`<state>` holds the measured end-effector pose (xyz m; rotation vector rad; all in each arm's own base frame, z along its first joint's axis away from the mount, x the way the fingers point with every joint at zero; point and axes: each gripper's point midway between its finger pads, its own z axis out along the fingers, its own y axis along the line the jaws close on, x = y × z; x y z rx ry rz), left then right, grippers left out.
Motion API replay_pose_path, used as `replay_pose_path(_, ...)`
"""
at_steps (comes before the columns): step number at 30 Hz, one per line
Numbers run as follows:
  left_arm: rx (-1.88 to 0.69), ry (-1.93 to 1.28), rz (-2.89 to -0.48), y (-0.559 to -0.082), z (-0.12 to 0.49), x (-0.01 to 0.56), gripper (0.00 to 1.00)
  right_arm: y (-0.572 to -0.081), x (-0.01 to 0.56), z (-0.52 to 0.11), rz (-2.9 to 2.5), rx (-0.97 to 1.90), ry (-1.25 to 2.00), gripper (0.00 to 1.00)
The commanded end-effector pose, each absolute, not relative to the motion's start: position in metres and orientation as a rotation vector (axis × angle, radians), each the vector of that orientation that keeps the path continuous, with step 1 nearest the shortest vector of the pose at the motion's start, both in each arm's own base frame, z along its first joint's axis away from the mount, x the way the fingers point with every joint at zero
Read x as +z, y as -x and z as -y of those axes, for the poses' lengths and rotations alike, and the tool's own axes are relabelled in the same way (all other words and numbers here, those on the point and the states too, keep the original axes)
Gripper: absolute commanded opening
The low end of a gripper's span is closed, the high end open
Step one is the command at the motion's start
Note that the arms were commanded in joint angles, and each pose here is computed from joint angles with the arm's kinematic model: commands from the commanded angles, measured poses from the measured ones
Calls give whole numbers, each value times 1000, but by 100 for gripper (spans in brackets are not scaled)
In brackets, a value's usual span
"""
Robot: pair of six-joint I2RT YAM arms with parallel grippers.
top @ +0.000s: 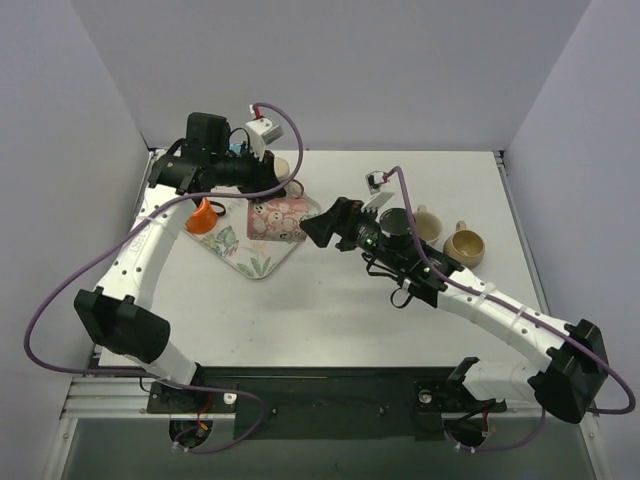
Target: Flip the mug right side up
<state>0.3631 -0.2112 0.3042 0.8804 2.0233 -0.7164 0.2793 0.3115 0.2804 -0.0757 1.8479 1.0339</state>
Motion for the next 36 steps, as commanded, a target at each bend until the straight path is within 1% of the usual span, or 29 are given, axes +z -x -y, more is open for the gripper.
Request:
replay_pose_path(1, -1037, -868, -1825, -321, 241, 370, 0, -273, 341, -347, -1624, 1321, 75, 79)
replay_pose_path(4, -1092, -891, -1799, -314, 246, 370, 0, -275, 344, -357, -1599, 1389, 71, 74)
replay_pose_path(5, -1121, -905, -1792, -308, 249, 371, 0, -272, 355, -360, -1552, 1438, 81, 73)
replay_pose_path(6, -1131, -911, -1795, -307, 251, 368, 0, -272, 354, -365, -1547, 1458, 92, 68)
replay_pose_path(7, -1140, -916, -1794, -303, 255, 368, 0, -268, 366, -371, -1509, 1508, 128, 64)
replay_pose_path(8, -1148, -925, -1788, -302, 257, 366, 0, -269, 362, -378, -1519, 1521, 143, 50)
replay_pose_path(9, -1156, -930, -1777, -301, 258, 368, 0, -265, 369, -383, -1503, 1554, 164, 41)
replay_pose_path(10, -1160, -933, -1773, -301, 259, 367, 0, -266, 369, -386, -1500, 1573, 162, 23)
replay_pose_path(11, -1153, -929, -1776, -302, 257, 368, 0, -268, 365, -386, -1506, 1573, 158, 14)
replay_pose_path(12, -1137, -925, -1772, -304, 255, 369, 0, -269, 362, -384, -1515, 1564, 151, 0)
replay_pose_path(13, -1091, -902, -1783, -312, 250, 368, 0, -273, 357, -377, -1534, 1526, 130, 0)
replay_pose_path(14, -1065, -885, -1794, -317, 247, 366, 14, -277, 337, -374, -1615, 1447, 135, 0)
replay_pose_path(15, -988, -844, -1822, -330, 237, 361, 46, -285, 334, -362, -1648, 1345, 105, 0)
replay_pose_path(16, -928, -837, -1822, -337, 230, 360, 56, -290, 306, -352, -1779, 1179, 136, 0)
replay_pose_path(17, -816, -794, -1857, -352, 219, 353, 74, -297, 303, -337, -1798, 1050, 117, 0)
replay_pose_path(18, -722, -779, -1865, -362, 208, 350, 81, -298, 284, -321, -1888, 898, 157, 0)
replay_pose_path(21, -410, -710, -1911, -395, 170, 337, 84, -319, 260, -275, -1981, 589, 88, 0)
replay_pose_path(22, -343, -739, -1902, -400, 162, 334, 84, -324, 250, -256, -2045, 490, 84, 0)
replay_pose_path(23, -249, -715, -1917, -408, 150, 329, 85, -328, 234, -252, -2100, 437, 90, 0)
replay_pose_path(24, -194, -732, -1911, -412, 144, 327, 87, -336, 233, -243, -2125, 409, 71, 0)
replay_pose_path(25, -128, -724, -1919, -416, 135, 323, 87, -343, 218, -242, -2166, 375, 75, 0)
replay_pose_path(26, -75, -749, -1912, -419, 129, 322, 87, -350, 220, -237, -2176, 335, 63, 0)
replay_pose_path(27, -26, -743, -1919, -421, 122, 319, 87, -358, 202, -236, -2221, 282, 68, 0)
replay_pose_path(28, 28, -758, -1918, -423, 116, 317, 87, -364, 205, -232, -2236, 230, 69, 0)
replay_pose_path(29, 62, -766, -1931, -425, 111, 310, 87, -370, 188, -231, -2278, 179, 75, 0)
replay_pose_path(32, 214, -805, -1953, -431, 92, 291, 87, -387, 177, -229, -2311, 109, 55, 0)
replay_pose_path(34, 282, -850, -1968, -434, 85, 277, 87, -397, 154, -226, -2356, 37, 47, 0)
replay_pose_path(36, 337, -894, -1993, -437, 78, 262, 87, -404, 149, -223, -2376, 31, 25, 0)
